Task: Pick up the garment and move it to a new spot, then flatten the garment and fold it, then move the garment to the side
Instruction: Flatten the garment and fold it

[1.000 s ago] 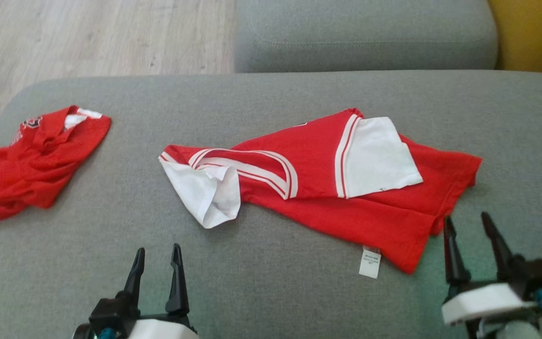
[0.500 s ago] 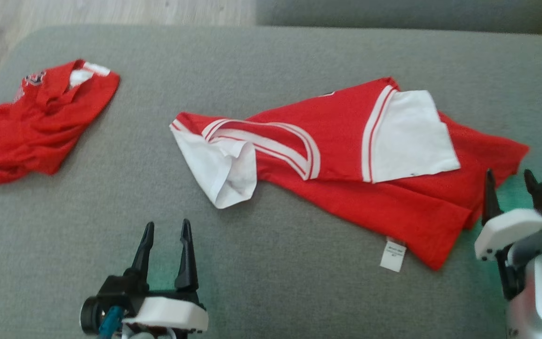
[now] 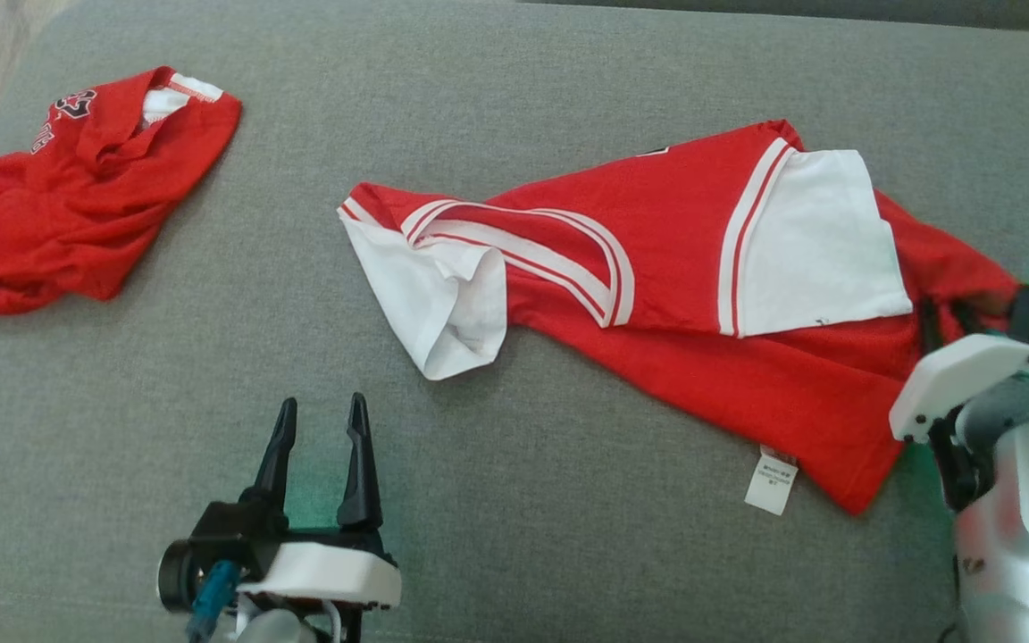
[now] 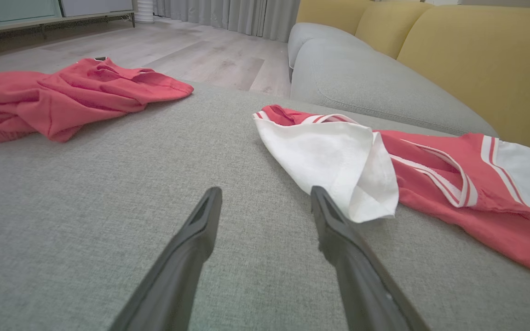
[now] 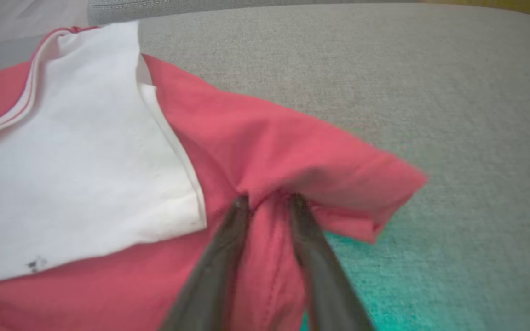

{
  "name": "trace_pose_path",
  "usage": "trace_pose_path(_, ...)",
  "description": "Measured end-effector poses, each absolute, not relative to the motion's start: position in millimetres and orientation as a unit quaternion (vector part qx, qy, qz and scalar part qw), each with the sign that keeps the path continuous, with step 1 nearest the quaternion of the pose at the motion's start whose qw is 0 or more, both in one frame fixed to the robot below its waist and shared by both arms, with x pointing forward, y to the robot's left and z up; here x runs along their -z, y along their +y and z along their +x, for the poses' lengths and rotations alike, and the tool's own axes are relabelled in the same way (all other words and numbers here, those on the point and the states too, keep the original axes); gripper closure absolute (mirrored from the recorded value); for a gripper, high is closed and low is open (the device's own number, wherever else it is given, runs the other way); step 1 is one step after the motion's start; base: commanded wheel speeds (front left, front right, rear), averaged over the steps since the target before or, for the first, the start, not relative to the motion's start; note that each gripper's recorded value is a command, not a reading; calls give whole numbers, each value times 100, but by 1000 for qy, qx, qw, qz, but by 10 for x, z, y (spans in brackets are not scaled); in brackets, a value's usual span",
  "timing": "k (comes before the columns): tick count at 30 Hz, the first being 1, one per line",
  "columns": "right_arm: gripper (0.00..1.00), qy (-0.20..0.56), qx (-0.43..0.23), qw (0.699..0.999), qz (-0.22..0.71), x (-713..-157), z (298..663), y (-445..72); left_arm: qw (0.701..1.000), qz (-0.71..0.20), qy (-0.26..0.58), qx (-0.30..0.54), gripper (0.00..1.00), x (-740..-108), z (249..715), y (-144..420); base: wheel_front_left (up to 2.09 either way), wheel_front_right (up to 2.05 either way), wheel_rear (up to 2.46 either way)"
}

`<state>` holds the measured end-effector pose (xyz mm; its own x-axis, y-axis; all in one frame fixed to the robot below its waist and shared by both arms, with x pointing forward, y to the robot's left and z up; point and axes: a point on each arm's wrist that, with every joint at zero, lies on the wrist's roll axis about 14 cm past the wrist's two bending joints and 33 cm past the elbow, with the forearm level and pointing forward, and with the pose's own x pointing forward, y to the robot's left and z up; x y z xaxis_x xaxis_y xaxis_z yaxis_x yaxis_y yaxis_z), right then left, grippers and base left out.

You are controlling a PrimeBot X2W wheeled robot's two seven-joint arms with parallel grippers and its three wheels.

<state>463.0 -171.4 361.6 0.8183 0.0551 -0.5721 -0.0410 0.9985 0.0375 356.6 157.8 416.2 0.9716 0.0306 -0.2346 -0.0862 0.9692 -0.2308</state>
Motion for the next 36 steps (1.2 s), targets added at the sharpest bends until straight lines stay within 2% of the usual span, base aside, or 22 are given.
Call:
trace_pose_path(1,100,297,-35,954,10,-3636,4662,-1668,985,-121,116,-30,0,-4158,3568,1571,0,0,0)
trace_pose_path(5,100,282,-54,958,-8,-3737,4791,-1628,985,-122,116,-29,0,-4159,3574,1559,0,0,0)
trace_pose_path(13,100,192,-96,973,-82,-4420,5559,-1537,986,-119,112,-35,0,-4164,3632,1608,0,0,0)
trace_pose_path(23,100,185,-99,966,-150,-4529,6158,-1614,985,-115,120,-41,0,-4107,3698,1657,0,0,0)
trace_pose_path(24,69,184,-100,966,-154,-4513,6199,-1610,985,-115,120,-42,0,-4104,3707,1659,0,0,0)
trace_pose_path(25,2,183,-102,965,-156,-4488,6231,-1594,985,-116,120,-44,0,-4101,3716,1670,0,0,0)
trace_pose_path(30,0,156,-113,969,-155,-4452,6265,-1517,984,-119,122,-47,0,-4092,3721,1666,0,0,0)
trace_pose_path(36,0,104,-106,981,-129,-4686,6199,-1525,986,-119,108,-36,0,-4192,3745,1601,0,0,0)
